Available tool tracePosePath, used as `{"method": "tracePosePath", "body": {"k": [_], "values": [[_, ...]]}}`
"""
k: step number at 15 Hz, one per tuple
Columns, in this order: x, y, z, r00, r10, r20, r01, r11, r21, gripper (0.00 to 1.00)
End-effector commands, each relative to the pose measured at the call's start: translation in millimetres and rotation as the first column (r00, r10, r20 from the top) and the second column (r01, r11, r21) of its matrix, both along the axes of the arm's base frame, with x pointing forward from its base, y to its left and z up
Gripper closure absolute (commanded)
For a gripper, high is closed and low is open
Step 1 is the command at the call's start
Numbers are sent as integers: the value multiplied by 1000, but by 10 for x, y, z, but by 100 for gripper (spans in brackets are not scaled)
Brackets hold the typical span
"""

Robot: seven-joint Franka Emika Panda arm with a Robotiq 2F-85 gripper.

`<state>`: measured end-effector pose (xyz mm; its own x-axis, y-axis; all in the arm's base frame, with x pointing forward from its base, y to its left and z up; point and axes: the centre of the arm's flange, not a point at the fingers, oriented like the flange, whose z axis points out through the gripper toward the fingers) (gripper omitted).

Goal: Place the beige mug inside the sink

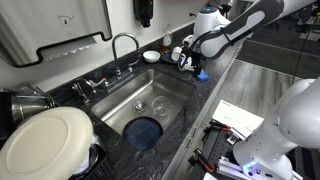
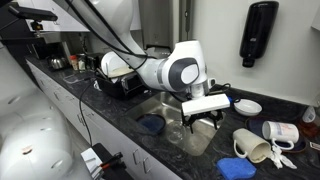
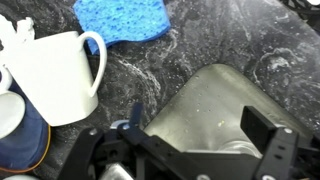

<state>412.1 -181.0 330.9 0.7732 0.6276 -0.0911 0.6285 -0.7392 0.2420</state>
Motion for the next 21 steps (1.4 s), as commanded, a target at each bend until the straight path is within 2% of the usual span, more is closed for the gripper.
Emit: {"method": "tracePosePath", "body": {"k": [1, 5, 10, 21], "values": [[41, -311, -253, 994, 106, 22, -105, 994, -30, 0], [19, -627, -423, 984, 173, 36, -172, 985, -21, 0], [43, -924, -548, 980, 198, 36, -198, 980, -5, 0], [298, -1204, -808, 992, 120, 37, -122, 991, 54, 0]]}}
